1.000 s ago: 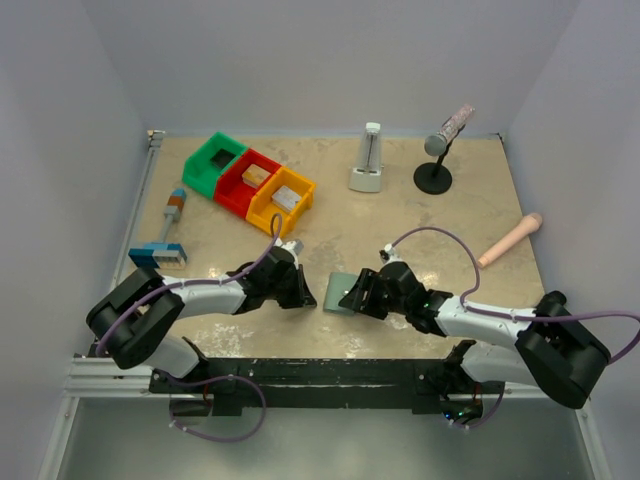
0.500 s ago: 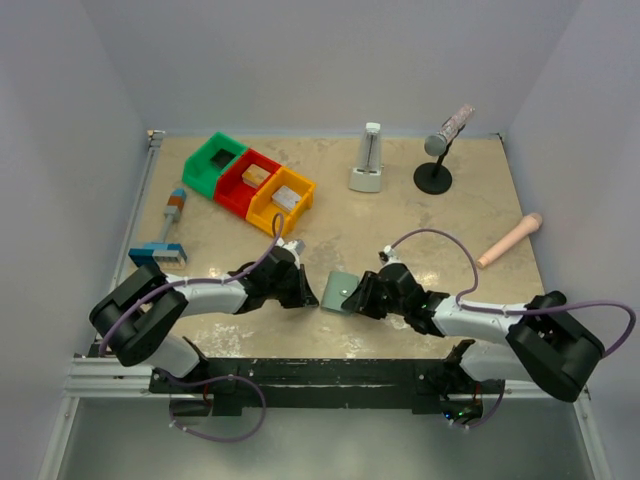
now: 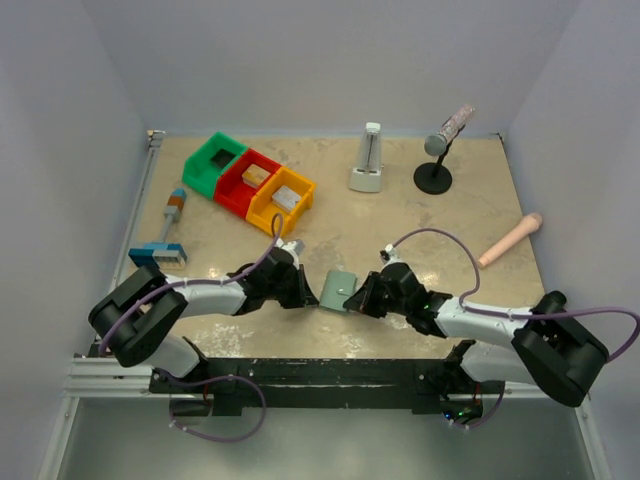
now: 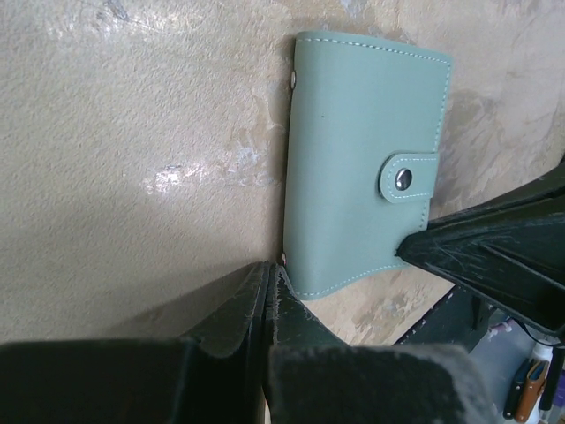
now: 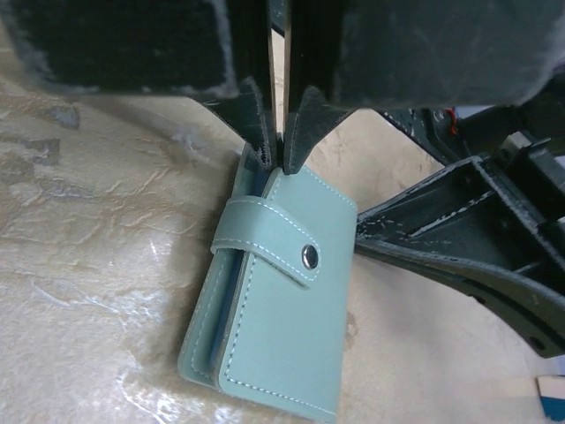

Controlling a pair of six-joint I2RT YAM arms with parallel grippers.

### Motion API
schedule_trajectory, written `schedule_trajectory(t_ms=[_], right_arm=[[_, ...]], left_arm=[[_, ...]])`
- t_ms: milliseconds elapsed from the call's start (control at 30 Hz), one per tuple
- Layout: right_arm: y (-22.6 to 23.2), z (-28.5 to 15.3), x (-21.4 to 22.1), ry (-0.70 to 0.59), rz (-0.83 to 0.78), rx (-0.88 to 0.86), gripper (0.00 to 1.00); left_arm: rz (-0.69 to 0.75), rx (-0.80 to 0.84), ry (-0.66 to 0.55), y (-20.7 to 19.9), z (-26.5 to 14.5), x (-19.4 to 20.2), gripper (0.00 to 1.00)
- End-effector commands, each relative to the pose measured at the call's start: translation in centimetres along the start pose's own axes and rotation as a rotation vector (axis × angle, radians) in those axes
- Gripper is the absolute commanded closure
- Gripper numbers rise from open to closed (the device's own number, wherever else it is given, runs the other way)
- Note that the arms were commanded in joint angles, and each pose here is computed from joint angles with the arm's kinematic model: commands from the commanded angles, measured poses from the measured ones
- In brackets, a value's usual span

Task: Take the credit cards out of the card holder
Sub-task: Pick up the card holder from the center of the board.

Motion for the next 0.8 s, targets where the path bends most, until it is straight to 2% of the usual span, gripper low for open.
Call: schedule_trajectory(t_ms=[0, 133, 267, 400, 533, 567, 600, 633, 700, 767], right_arm=[[0.7, -0.8, -0.3, -0.024, -0.021, -0.037, 1.0], [0.8, -2.2, -0.5, -0.038, -0.068, -0.041, 1.0], [2.7, -4.6, -0.5, -0.012, -0.19, -0.082, 1.0], [5.0, -7.3, -0.4, 0.011, -0.293, -0.156, 1.0], [6.8, -10.0, -0.2, 0.014, -0.353, -0.238, 1.0], [6.9, -10.5, -0.1, 0.018, -0.359, -0.249, 1.0], [7.2, -11.0, 0.0, 0.018, -0.364, -0.273, 1.0], [7.5, -11.5, 0.1, 0.023, -0.37, -0.294, 1.0], [8.1, -12.4, 0.5, 0.035, -0.379, -0.341, 1.0], [8.6, -13.2, 0.9, 0.05, -0.387, -0.389, 1.0]], left_arm=[[-0.015, -0.033, 0.009, 1.0, -0.6, 0.7, 1.0], [-0.062, -0.045, -0.045, 1.8, -1.7, -0.1, 1.0], [-0.14, -0.126, -0.156, 3.9, -3.7, -0.8, 0.99], [-0.104, 0.018, -0.255, 1.9, -5.3, -2.5, 0.73], [-0.034, 0.166, -0.238, -1.3, -6.9, -3.4, 0.64], [-0.028, 0.208, -0.249, -2.0, -7.4, -3.5, 0.56], [-0.041, 0.256, -0.278, -2.6, -7.9, -3.6, 0.4], [-0.046, 0.308, -0.313, -3.2, -8.6, -3.7, 0.29], [-0.038, 0.391, -0.379, -3.9, -9.7, -3.6, 0.0], [-0.013, 0.459, -0.422, -4.7, -10.8, -3.7, 0.0]])
Point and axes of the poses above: each gripper's point midway between its finger pads, its own z axis out along the fingers, its own y axis along the line the jaws close on, x = y × z, the point moved 3 cm from there along -z, back along the fingers, and after that the axes turned 11 degrees about z, right-handed, at the moved point
